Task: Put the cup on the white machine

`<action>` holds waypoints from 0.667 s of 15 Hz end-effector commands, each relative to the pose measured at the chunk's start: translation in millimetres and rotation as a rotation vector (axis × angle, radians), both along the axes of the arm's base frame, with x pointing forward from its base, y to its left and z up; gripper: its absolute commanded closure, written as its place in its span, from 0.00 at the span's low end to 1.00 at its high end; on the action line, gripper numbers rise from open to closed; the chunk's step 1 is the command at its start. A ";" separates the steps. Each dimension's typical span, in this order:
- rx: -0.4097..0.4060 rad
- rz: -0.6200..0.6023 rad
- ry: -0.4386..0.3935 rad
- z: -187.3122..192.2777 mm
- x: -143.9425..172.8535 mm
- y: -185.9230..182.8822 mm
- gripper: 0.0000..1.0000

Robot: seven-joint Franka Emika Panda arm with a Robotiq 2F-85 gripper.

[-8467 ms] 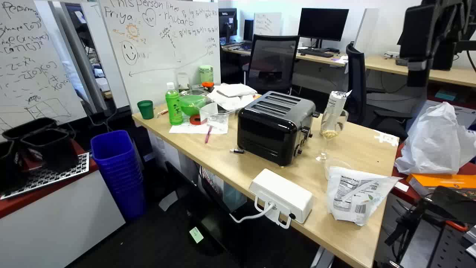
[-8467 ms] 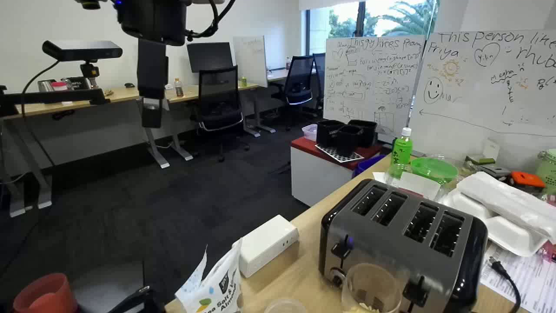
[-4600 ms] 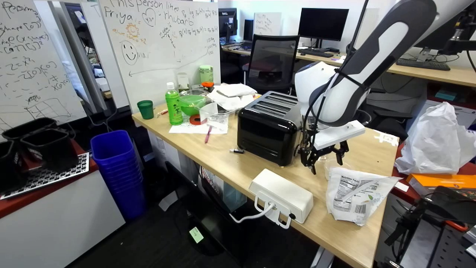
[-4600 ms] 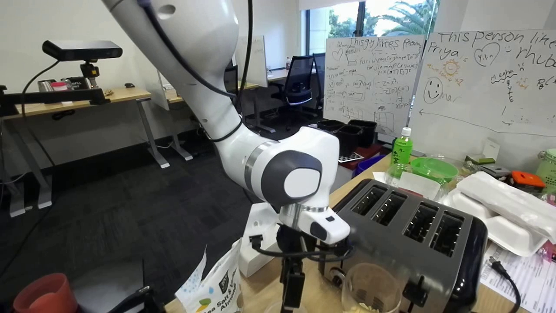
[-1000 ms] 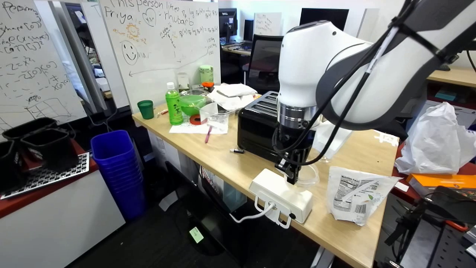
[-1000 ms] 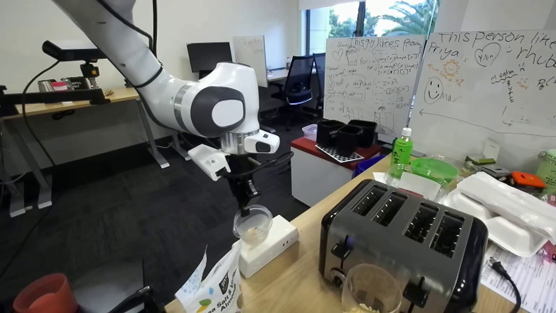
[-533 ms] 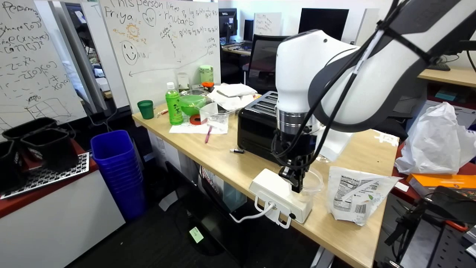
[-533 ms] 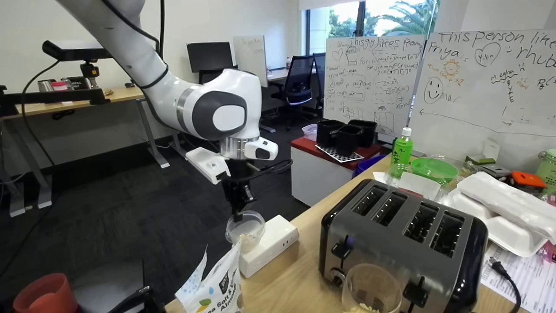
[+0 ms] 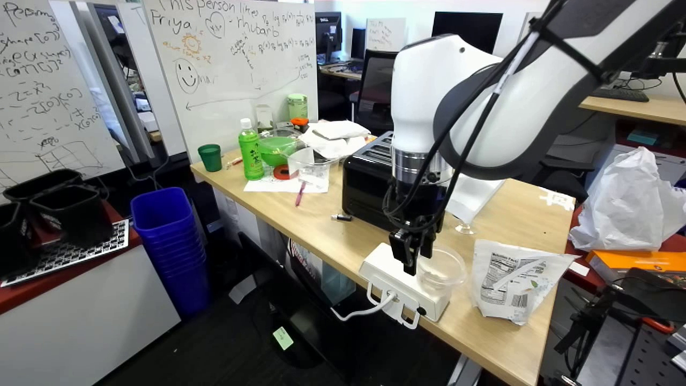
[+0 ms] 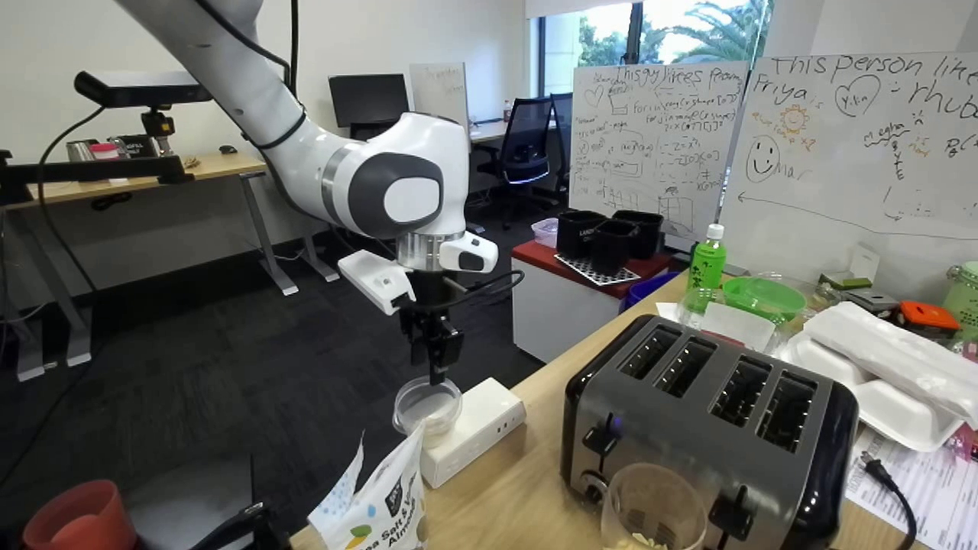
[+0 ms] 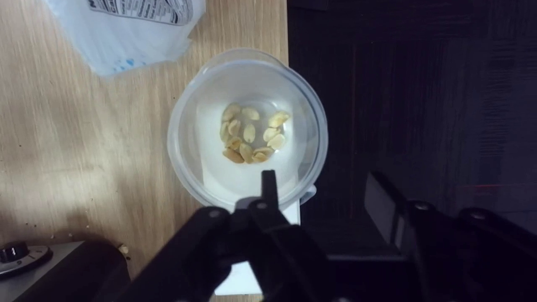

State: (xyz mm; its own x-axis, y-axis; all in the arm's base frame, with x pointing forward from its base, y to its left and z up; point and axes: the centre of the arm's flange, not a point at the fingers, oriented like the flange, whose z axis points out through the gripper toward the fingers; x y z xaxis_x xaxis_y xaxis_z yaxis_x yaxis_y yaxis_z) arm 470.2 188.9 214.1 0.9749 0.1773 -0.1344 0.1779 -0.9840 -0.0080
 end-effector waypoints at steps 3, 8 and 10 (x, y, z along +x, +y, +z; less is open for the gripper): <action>0.059 -0.052 -0.009 25.4 11.4 -8.3 0.01; 0.077 -0.118 -0.033 67.0 7.5 -25.8 0.00; 0.064 -0.105 -0.061 61.2 16.9 -16.4 0.00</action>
